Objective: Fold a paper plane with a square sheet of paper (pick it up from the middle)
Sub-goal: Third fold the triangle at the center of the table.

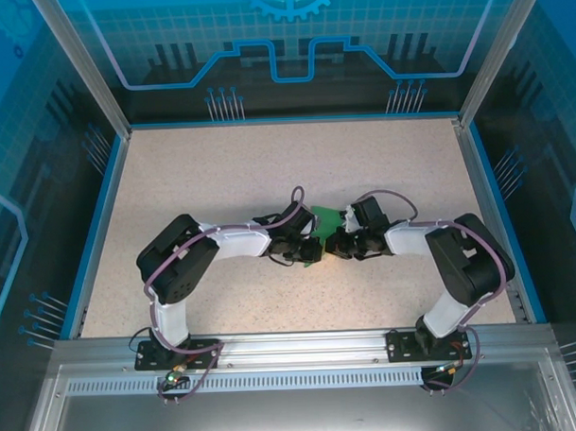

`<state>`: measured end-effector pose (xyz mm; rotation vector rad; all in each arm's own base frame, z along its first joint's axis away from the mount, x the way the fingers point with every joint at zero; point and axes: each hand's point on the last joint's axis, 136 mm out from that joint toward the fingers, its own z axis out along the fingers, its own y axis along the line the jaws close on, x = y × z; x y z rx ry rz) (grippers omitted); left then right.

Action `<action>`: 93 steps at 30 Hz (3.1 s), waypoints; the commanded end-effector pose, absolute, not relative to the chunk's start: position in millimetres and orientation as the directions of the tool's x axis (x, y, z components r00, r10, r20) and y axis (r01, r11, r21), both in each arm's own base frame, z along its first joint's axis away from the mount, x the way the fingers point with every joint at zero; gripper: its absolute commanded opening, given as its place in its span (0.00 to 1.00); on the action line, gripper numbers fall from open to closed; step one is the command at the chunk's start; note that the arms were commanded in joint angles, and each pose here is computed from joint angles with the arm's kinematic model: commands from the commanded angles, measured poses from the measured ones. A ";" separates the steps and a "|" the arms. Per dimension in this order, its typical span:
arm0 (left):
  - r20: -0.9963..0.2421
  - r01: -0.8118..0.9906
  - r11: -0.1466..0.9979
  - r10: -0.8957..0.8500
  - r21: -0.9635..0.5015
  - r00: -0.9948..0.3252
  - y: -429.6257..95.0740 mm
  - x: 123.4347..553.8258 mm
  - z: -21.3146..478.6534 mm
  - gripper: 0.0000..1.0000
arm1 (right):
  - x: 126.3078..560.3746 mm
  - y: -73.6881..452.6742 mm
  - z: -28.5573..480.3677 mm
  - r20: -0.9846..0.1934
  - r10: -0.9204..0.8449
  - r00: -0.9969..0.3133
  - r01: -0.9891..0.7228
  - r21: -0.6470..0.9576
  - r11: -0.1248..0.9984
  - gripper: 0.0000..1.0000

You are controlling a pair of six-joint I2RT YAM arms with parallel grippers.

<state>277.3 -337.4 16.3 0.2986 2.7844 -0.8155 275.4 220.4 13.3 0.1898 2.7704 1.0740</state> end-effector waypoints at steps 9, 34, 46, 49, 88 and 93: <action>-0.235 0.257 0.823 0.155 -0.507 -0.960 -326.2 258.7 18.9 0.13 | 278.2 205.6 -7.5 -0.124 0.139 -0.982 0.049 0.550 0.834 0.07; -0.154 0.255 0.927 0.219 -0.277 -0.964 -279.4 213.4 -18.9 0.13 | 273.9 195.0 -17.3 -0.123 0.116 -0.986 0.042 0.484 0.874 0.07; -0.107 0.273 0.944 0.257 -0.182 -0.960 -261.8 190.3 -20.5 0.12 | 272.5 192.0 -19.0 -0.134 0.100 -0.986 0.028 0.458 0.889 0.07; -0.132 0.280 0.932 0.255 -0.231 -0.958 -271.9 191.9 -5.2 0.12 | 271.6 194.1 -17.7 -0.134 0.093 -0.987 0.020 0.465 0.885 0.07; -0.163 0.260 0.867 0.209 -0.425 -0.964 -307.3 249.5 -19.3 0.10 | 298.7 205.6 19.8 -0.198 0.145 -0.969 0.007 0.568 0.823 0.10; -0.159 0.261 0.871 0.213 -0.417 -0.964 -302.7 245.9 -21.9 0.10 | 307.6 204.6 34.5 -0.237 0.155 -0.959 -0.008 0.570 0.821 0.10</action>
